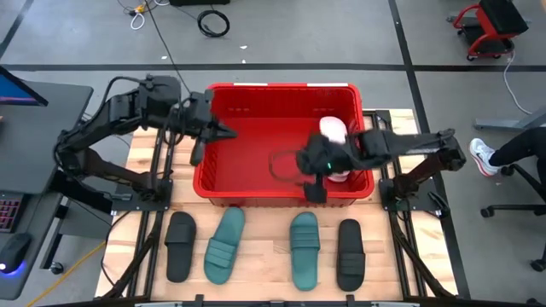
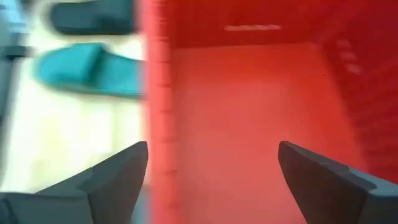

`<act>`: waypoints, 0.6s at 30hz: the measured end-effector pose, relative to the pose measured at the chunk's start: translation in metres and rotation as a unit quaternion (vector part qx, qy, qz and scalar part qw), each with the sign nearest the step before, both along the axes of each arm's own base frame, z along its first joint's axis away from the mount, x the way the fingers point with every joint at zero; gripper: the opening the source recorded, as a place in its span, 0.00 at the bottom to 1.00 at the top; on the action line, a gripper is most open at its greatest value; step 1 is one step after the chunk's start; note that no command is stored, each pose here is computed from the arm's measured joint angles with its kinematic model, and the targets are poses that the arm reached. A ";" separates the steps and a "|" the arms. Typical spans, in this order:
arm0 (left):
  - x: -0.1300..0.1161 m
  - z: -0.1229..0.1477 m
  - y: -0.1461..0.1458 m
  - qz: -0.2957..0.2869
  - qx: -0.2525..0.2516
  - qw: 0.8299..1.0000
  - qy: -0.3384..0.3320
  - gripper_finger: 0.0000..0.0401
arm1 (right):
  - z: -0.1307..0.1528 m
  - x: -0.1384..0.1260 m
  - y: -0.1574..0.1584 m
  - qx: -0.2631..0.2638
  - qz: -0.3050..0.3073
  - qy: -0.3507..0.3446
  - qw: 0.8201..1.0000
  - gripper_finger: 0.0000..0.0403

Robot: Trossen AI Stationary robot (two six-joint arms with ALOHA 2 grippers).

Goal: Pick and place slides into bin
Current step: Put the right blue slipper into the red bin

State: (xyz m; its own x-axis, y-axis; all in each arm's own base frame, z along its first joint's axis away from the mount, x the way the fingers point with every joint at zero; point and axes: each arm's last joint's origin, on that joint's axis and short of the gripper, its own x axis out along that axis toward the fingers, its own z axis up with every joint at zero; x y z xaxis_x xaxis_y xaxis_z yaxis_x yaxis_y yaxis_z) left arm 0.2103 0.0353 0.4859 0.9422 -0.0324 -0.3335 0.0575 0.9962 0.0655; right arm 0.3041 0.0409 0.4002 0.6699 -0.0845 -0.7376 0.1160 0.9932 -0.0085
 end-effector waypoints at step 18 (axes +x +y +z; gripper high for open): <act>0.002 -0.045 -0.055 -0.103 -0.065 0.991 0.047 0.02 | -0.076 0.010 0.155 0.061 0.051 0.092 0.993 0.93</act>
